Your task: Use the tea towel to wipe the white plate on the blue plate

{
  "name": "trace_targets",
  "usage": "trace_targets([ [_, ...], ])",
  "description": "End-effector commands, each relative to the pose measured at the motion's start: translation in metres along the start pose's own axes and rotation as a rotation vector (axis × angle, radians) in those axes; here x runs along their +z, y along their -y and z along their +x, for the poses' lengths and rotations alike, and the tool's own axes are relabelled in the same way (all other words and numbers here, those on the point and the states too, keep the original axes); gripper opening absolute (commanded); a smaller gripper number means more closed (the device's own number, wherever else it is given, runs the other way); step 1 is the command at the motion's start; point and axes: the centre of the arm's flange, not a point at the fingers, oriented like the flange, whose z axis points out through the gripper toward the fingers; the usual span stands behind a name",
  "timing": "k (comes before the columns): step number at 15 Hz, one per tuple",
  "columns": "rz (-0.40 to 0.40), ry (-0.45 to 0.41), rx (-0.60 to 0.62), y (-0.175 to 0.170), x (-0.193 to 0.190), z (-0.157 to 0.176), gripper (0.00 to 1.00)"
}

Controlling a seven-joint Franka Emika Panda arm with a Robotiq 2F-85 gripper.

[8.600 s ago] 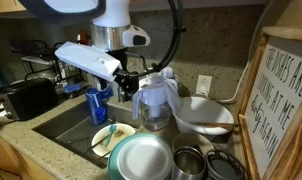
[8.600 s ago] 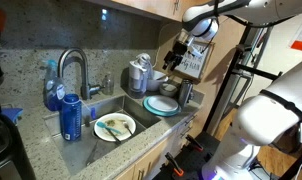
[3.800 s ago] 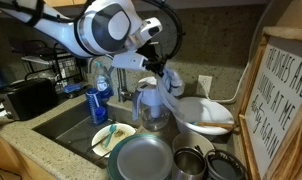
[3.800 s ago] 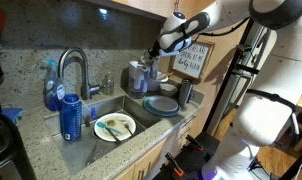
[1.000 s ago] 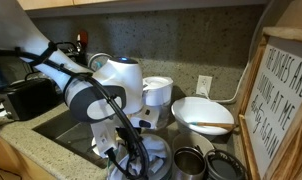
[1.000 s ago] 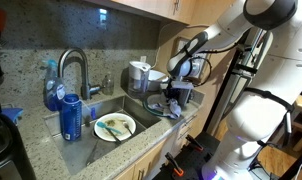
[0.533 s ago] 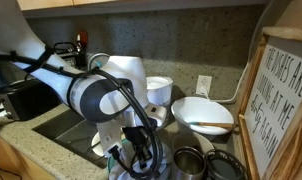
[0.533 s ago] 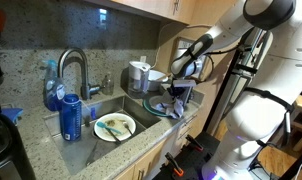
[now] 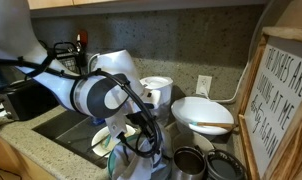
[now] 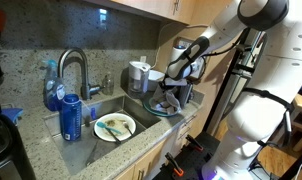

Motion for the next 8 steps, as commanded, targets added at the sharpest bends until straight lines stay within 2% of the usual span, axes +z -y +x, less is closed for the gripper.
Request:
trace_targets([
  [1,0.109,0.008,0.001,0.030,0.012,-0.002,0.04],
  [4,0.167,0.079,-0.011,0.049,0.014,-0.012,0.04],
  [8,0.133,0.195,-0.008,0.047,0.011,-0.019,0.04],
])
